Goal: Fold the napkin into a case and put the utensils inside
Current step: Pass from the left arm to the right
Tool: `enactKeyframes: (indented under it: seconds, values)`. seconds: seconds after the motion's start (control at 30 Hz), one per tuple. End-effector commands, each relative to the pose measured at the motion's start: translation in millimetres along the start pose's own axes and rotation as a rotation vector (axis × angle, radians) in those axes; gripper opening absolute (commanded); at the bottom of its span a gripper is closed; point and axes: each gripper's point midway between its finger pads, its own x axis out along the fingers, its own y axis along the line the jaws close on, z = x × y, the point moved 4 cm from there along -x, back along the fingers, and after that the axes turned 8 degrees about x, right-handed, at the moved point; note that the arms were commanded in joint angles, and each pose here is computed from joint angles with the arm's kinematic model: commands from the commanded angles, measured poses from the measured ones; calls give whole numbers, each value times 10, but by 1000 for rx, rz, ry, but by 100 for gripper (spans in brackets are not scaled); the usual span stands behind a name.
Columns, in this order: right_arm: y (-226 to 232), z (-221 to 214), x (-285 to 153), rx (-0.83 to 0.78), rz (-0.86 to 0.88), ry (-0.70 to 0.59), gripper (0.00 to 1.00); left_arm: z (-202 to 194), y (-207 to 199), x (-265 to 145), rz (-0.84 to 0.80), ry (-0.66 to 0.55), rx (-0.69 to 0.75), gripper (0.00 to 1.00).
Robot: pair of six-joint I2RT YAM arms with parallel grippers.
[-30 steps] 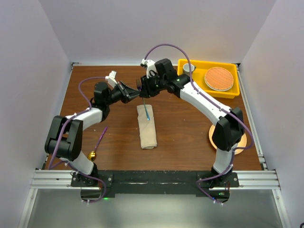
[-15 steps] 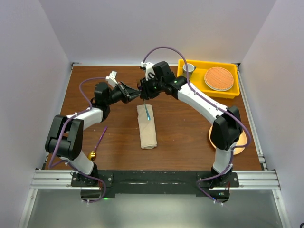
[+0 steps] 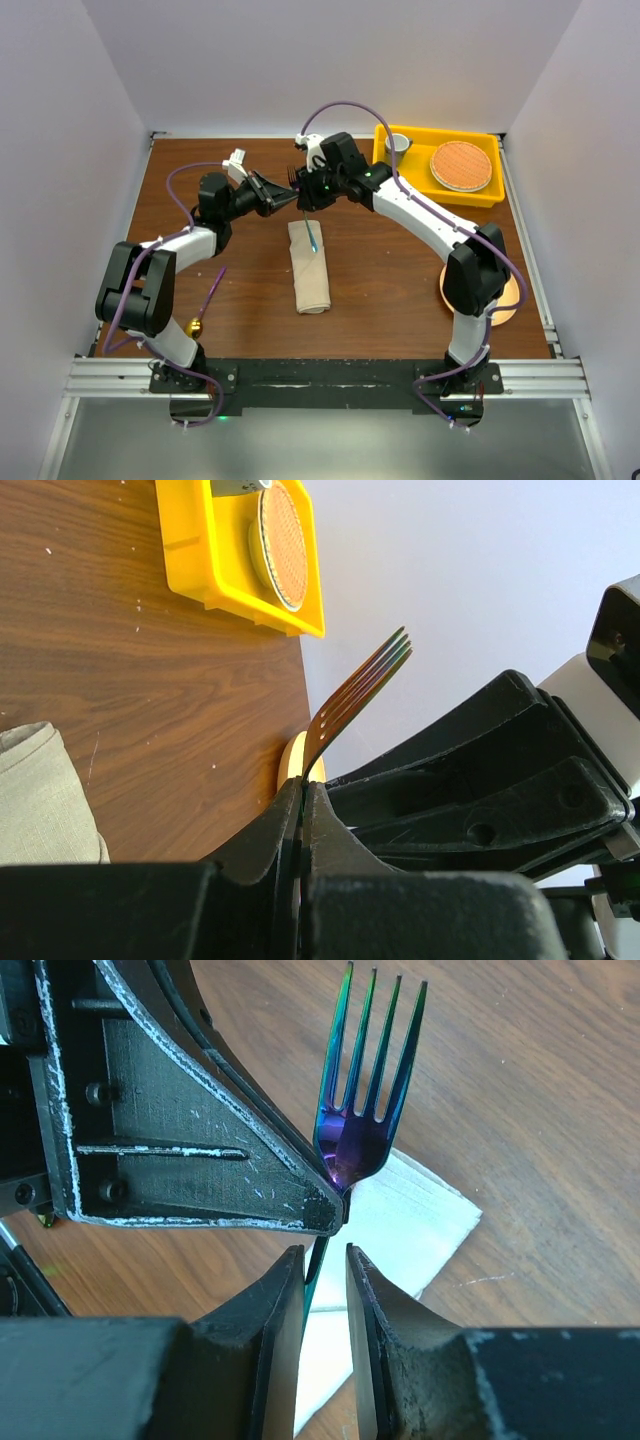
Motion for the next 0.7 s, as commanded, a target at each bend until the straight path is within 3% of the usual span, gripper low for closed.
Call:
enactKeyframes:
  seconds: [0.0, 0.13, 0.23, 0.27, 0.37, 0.4, 0.43, 0.5, 0.53, 0.67]
  values:
    - [112, 262, -130, -13, 12, -102, 27, 35, -182, -5, -65, -4, 33, 0]
    - [129, 308, -163, -13, 17, -122, 24, 32, -181, -9, -64, -5, 30, 0]
    - [146, 304, -160, -11, 26, -125, 10, 30, -179, -9, -63, -5, 29, 0]
    - [147, 303, -164, -9, 26, -125, 0, 29, -180, -10, -63, -3, 28, 0]
    - [135, 328, -189, 1, 15, -147, 0, 29, -147, -5, -43, -5, 27, 0]
    - [127, 318, -183, 6, 8, -148, 0, 28, -132, -12, -35, -6, 28, 8]
    - [121, 335, -195, 9, -1, -159, 0, 27, -100, -21, -19, -6, 25, 32]
    - [71, 339, -187, 36, -36, -165, 0, 93, -55, -90, 1, -28, 53, 48]
    - [-2, 323, -166, 51, -88, -167, 0, 106, 19, -131, 39, -30, 39, 70]
    - [-174, 227, 2, 122, -180, -154, 0, 386, 192, -428, 144, -125, 122, 87]
